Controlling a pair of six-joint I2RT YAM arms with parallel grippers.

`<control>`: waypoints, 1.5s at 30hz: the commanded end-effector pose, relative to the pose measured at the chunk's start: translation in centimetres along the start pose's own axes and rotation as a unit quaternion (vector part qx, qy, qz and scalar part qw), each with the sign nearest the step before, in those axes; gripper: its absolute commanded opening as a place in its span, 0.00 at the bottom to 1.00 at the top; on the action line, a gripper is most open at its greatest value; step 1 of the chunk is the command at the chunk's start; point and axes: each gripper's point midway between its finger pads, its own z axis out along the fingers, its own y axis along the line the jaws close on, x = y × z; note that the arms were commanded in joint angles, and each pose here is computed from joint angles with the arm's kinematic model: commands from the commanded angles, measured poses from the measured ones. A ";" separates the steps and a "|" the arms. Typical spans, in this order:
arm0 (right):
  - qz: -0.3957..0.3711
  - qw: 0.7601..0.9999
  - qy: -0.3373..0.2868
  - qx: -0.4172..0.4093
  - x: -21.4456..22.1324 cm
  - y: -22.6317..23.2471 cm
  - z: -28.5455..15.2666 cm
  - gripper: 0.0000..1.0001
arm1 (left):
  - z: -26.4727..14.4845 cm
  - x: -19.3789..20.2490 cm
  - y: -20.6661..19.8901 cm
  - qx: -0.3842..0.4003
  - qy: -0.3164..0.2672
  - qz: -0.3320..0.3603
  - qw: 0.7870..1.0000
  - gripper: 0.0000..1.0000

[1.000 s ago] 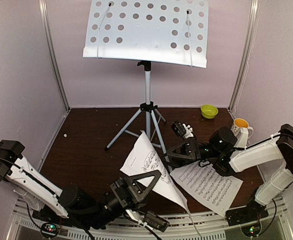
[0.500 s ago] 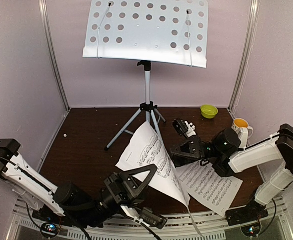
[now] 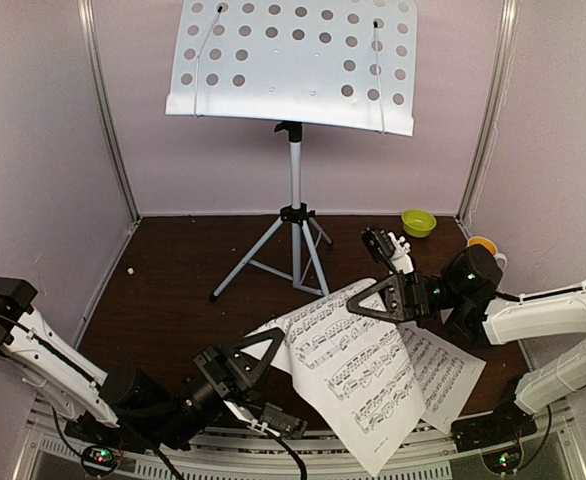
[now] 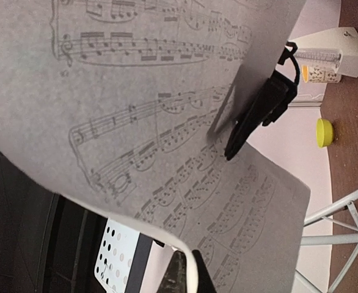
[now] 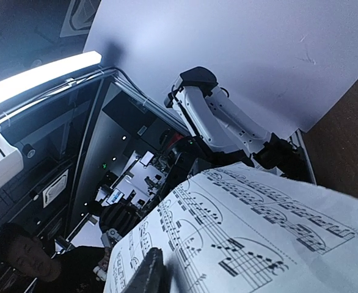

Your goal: Set up the instrument practice props

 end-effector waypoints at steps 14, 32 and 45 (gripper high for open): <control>-0.060 0.991 -0.007 0.123 -2.0 -2.4 -2.1 0.06 | -1.4 6.7 -1.1 0.028 0.122 -0.047 0.991 0.78; -0.283 0.925 -0.086 0.238 -10.7 3.3 -3.0 0.06 | 1.1 12.9 0.1 0.175 0.119 -0.705 0.677 0.87; -0.336 0.900 -0.108 0.255 -10.8 5.2 -4.2 0.07 | 6.6 8.0 6.9 0.237 -0.113 -0.832 0.489 0.89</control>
